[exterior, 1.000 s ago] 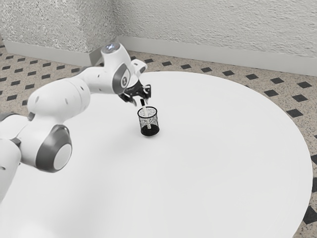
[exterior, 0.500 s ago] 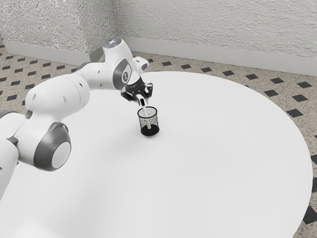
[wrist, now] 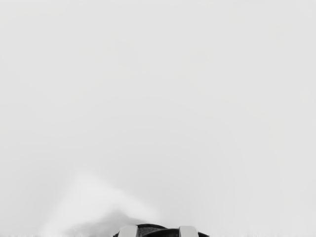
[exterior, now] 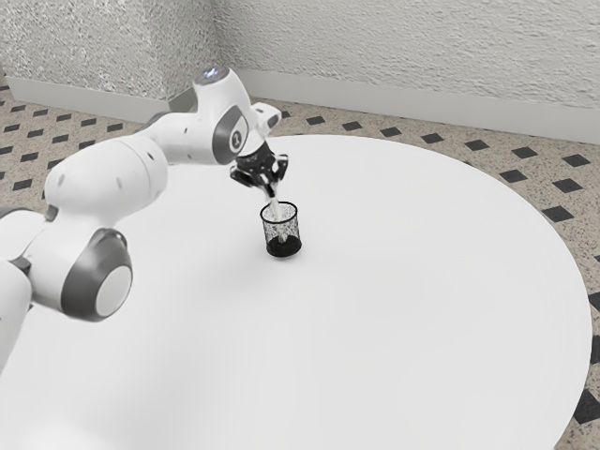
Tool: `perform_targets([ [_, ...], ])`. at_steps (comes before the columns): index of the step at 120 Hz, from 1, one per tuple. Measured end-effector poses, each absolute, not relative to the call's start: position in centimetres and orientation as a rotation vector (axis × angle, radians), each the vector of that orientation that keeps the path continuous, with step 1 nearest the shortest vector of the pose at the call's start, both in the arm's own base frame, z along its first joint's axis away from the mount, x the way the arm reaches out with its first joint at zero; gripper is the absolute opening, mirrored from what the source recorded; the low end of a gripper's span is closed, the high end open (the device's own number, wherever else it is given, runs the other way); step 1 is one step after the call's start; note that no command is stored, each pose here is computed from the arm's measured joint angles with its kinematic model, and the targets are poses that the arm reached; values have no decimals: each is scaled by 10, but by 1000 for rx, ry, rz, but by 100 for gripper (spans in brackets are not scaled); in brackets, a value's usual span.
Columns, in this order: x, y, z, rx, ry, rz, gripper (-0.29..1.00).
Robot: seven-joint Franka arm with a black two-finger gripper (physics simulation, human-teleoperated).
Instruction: Take the marker out of the pen holder and place it to the left of the pen holder.
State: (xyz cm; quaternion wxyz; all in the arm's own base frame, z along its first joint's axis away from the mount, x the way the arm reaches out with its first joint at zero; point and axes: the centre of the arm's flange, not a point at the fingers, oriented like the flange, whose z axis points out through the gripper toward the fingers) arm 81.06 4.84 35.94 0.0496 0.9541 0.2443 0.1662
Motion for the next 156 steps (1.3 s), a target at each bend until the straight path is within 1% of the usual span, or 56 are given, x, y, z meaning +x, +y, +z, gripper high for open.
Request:
perform_targets([
  [14, 810, 46, 358, 2904, 745, 499, 1],
  [26, 803, 50, 377, 2898, 759, 501, -1],
  [34, 789, 55, 408, 2880, 777, 509, -2],
  [44, 774, 68, 468, 2827, 798, 588, -3],
  [50, 767, 90, 494, 2776, 843, 631, -3],
  [54, 765, 111, 500, 2730, 887, 638, -3],
  [58, 766, 135, 487, 2674, 935, 607, -3],
  [71, 782, 197, 395, 2453, 1083, 457, -4],
  [82, 779, 248, 343, 2240, 1224, 388, -4],
  [93, 773, 272, 295, 2038, 1327, 313, -2],
  [104, 764, 287, 259, 1894, 1405, 256, 0],
  [125, 752, 296, 223, 1786, 1477, 196, 7],
  [156, 747, 297, 210, 1797, 1500, 179, 44],
])
